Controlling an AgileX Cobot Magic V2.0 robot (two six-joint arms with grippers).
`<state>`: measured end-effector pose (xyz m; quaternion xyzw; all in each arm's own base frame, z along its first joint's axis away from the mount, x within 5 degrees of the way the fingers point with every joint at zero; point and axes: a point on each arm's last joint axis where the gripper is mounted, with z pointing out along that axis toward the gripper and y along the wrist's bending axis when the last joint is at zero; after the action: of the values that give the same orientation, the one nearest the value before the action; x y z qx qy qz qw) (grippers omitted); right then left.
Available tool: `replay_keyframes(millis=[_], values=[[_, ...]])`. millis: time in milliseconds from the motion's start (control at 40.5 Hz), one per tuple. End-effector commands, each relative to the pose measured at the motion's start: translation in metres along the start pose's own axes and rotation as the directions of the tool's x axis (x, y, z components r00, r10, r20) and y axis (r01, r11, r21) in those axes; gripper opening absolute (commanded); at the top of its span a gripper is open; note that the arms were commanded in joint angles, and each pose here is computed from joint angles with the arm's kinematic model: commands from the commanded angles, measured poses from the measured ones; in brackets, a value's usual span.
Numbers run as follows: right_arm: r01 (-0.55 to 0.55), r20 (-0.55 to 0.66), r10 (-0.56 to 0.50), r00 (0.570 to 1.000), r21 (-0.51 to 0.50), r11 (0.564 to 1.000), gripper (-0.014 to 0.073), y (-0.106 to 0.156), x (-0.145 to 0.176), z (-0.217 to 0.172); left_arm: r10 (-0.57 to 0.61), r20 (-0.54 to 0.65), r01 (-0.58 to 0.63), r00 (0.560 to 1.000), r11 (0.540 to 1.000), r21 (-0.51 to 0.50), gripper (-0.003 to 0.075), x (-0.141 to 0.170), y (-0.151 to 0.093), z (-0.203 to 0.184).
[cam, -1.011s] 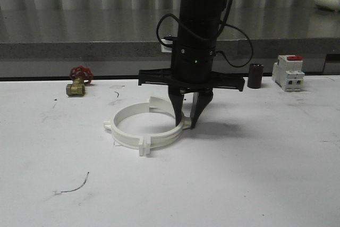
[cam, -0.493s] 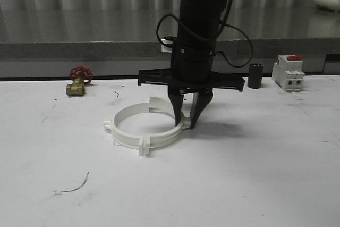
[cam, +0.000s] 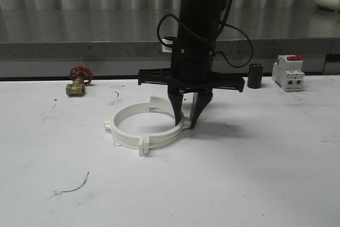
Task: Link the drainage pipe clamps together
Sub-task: 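Press the held half-ring down onto the other half to join them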
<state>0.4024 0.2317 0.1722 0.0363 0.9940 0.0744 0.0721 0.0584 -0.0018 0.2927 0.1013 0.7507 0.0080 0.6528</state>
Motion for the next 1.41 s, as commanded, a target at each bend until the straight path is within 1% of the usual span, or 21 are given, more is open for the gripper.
replay_keyframes(millis=[0,567,641,740,839,1036,1381], values=[[0.003,0.089,0.002,0.996,-0.064,0.998,0.0152,0.006,-0.0068,-0.0372,0.001,0.09,-0.002,0.996,1.0,0.01,-0.002,-0.0143,0.0,-0.002],[0.003,0.087,0.002,0.996,-0.062,0.998,0.0152,0.0059,-0.0066,-0.0372,0.001,0.09,-0.002,0.996,1.0,0.01,-0.002,-0.0143,0.0,-0.002],[0.003,0.087,0.002,0.996,-0.062,0.998,0.0175,0.0059,-0.0066,-0.0372,0.001,0.09,-0.002,0.996,1.0,0.01,-0.002,-0.0143,0.0,-0.002],[0.003,0.087,0.002,0.996,-0.063,0.998,0.0256,0.0059,-0.0066,-0.0372,0.001,0.09,-0.002,0.996,1.0,0.01,-0.002,-0.0143,0.0,-0.002],[0.003,0.088,0.003,0.996,-0.065,0.998,0.0298,0.0061,-0.0067,-0.0372,0.001,0.09,-0.002,0.996,1.0,0.01,-0.002,-0.0143,0.0,-0.002],[-0.03,0.097,0.037,0.995,-0.076,0.997,0.0299,0.0068,-0.0077,-0.0373,0.001,0.09,-0.002,0.996,1.0,0.01,-0.002,-0.0143,0.0,-0.002],[-0.031,0.078,0.036,0.996,-0.062,0.998,0.0299,0.005,-0.0055,-0.0406,0.001,0.09,-0.002,0.996,1.0,0.01,-0.002,-0.0143,0.0,-0.002]])
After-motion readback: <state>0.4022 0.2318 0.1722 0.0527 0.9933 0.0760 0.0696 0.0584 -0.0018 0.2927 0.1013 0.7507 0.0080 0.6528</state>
